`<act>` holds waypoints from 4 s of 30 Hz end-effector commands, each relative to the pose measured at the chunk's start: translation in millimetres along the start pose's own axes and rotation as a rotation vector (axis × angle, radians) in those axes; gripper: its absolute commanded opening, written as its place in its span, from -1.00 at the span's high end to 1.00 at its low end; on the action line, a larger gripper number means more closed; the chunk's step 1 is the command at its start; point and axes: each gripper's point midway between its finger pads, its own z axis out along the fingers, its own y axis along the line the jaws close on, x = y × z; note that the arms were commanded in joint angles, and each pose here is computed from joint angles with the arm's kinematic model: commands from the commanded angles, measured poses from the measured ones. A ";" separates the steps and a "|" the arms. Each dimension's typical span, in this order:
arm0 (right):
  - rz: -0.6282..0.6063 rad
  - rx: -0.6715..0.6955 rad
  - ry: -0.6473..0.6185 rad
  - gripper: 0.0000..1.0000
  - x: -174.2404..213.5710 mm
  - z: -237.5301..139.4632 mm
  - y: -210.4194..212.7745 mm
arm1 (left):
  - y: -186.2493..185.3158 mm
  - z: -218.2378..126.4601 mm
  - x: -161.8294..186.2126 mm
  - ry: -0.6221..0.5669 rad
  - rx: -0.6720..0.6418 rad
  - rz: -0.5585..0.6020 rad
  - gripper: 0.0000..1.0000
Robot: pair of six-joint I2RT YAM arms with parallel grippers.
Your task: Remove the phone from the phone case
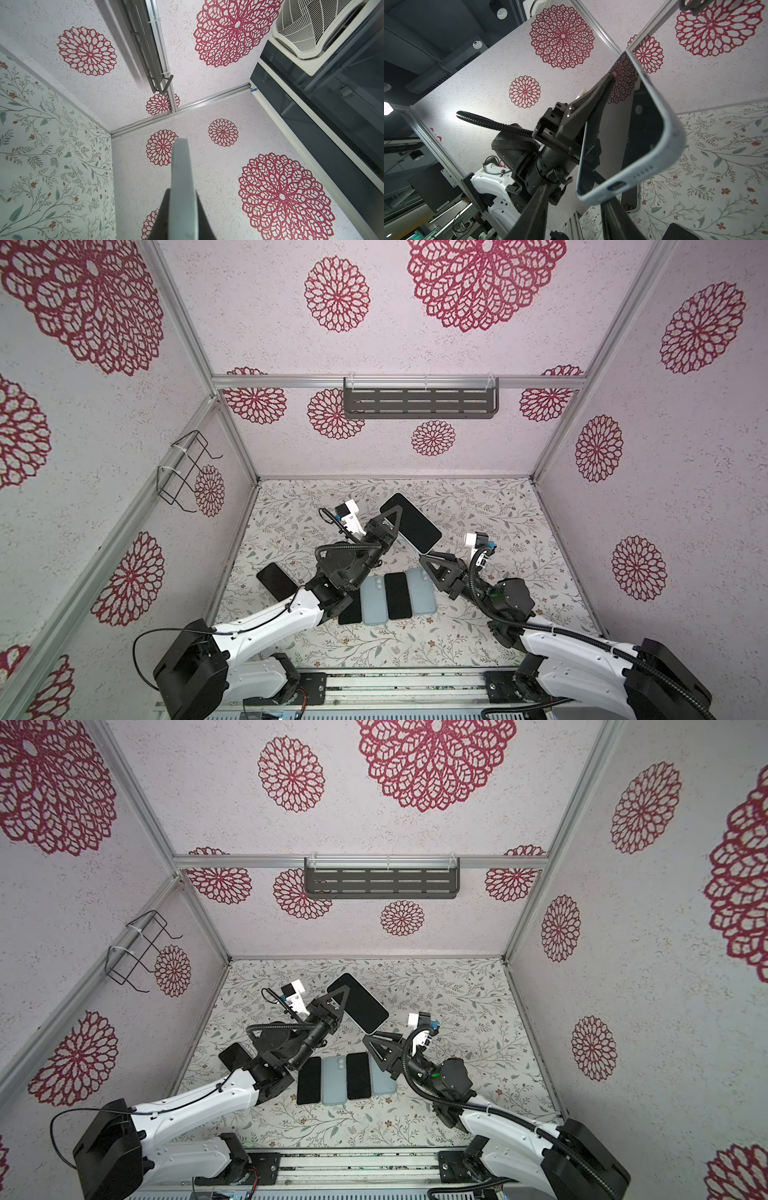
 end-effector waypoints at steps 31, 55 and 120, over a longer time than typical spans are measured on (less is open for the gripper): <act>-0.060 -0.100 -0.047 1.00 -17.2 8.1 27.4 | -25.4 1.9 8.0 0.005 0.095 -0.022 1.00; -0.205 -0.039 -0.009 0.04 -2.9 -15.1 17.5 | -26.8 0.1 11.6 0.024 0.126 -0.049 1.00; -0.819 0.295 -0.004 1.00 -43.9 -10.4 -19.0 | -24.9 7.7 43.5 0.144 0.083 -0.108 1.00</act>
